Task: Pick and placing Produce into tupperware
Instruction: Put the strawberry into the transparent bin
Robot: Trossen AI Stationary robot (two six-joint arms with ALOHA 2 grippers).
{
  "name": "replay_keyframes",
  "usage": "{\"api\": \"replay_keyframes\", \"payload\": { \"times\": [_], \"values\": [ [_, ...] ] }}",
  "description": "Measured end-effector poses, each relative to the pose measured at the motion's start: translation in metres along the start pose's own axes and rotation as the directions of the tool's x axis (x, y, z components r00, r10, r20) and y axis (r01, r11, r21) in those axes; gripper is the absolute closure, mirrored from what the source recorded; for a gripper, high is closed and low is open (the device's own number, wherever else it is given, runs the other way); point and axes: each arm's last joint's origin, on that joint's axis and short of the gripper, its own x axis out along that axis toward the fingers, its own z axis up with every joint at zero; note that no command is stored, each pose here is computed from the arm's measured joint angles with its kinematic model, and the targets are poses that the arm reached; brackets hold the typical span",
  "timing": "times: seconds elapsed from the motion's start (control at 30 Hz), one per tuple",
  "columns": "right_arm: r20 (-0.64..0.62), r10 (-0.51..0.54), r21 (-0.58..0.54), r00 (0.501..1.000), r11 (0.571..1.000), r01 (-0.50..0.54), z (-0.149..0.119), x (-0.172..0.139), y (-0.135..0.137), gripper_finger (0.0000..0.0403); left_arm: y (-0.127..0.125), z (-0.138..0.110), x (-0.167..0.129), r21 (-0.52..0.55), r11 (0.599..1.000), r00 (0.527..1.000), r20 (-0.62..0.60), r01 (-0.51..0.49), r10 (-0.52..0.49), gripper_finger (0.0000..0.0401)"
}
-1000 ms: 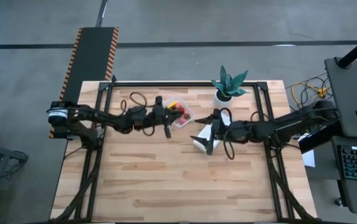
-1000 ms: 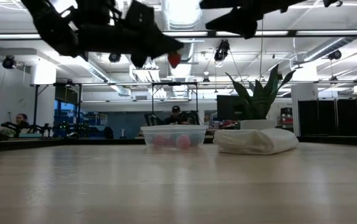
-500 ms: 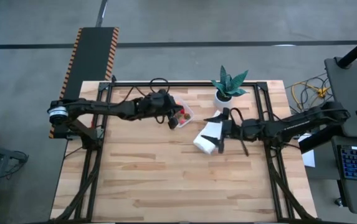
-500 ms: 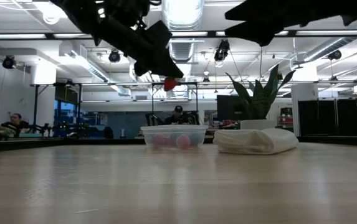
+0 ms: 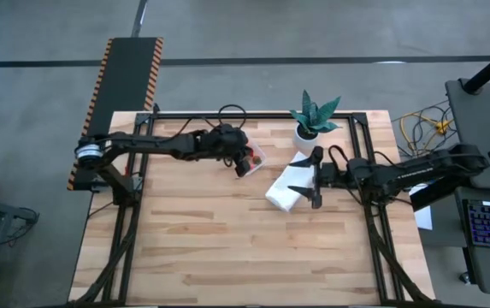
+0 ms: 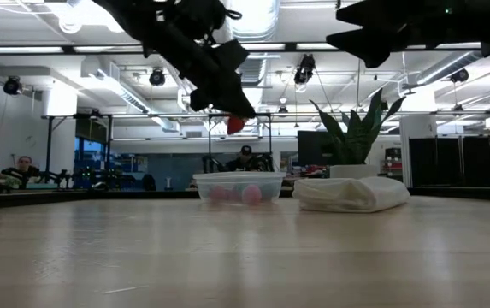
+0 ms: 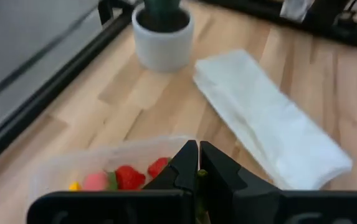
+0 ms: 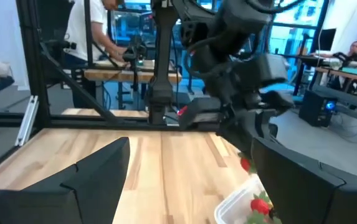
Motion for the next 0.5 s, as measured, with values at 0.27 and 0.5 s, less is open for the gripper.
{"api": "replay_keyframes", "payload": {
  "times": [0.27,0.5],
  "values": [
    [0.009,-0.005,0.008,1.000,1.000,0.005,-0.004,-0.008,-0.002,0.0076,0.001,0.014,0.026,0.050,0.998,0.965,-0.257,-0.040,0.051,0.0401],
    [-0.003,-0.004,0.006,1.000,1.000,0.004,-0.007,-0.008,-0.001,0.0076,0.014,0.014,0.056,0.119,0.991,0.900,-0.422,-0.061,0.106,0.0401]
  ]
}}
